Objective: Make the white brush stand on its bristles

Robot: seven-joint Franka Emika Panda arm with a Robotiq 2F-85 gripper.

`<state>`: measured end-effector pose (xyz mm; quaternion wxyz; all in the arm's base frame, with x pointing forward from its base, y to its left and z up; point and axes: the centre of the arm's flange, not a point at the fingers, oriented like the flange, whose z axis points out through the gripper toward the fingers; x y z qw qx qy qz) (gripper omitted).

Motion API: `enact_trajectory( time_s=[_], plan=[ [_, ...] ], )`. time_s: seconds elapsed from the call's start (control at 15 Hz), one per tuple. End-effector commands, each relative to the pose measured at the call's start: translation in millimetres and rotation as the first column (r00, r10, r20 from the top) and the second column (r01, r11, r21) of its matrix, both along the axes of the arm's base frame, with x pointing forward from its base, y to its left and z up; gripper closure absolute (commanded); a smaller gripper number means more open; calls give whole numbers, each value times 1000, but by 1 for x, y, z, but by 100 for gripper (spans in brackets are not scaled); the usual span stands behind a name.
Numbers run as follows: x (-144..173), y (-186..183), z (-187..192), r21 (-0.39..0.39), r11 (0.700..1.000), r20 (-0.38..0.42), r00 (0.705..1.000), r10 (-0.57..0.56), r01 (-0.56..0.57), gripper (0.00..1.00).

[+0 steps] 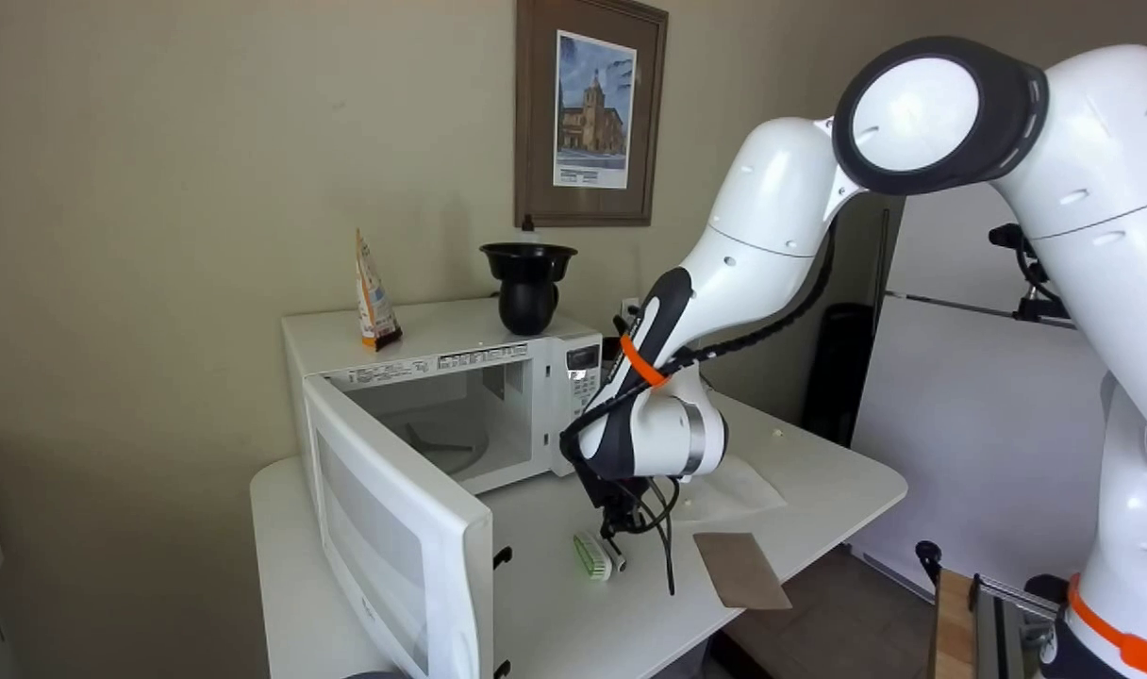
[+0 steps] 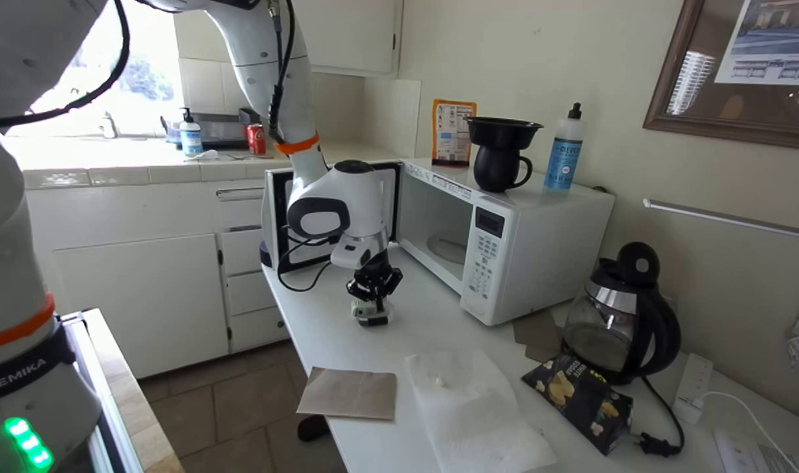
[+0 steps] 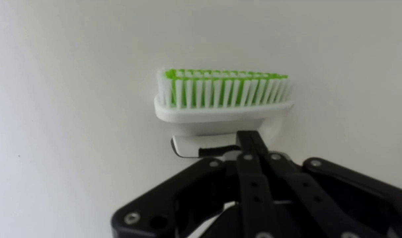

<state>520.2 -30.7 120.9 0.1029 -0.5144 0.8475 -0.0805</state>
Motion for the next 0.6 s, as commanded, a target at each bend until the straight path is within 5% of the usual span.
enact_trajectory(
  time_s=[0.0, 0.07, 0.13, 0.53],
  plan=[
    [-27, -10, 25, -11, 985, 61, 983, 171, -170, 100],
    [-32, -14, 30, -20, 975, 81, 972, 220, -220, 100],
    [-38, -21, 33, -46, 959, 57, 958, 280, -278, 74],
    [-55, -86, 51, -115, 814, 46, 816, 577, -569, 37]
  ],
)
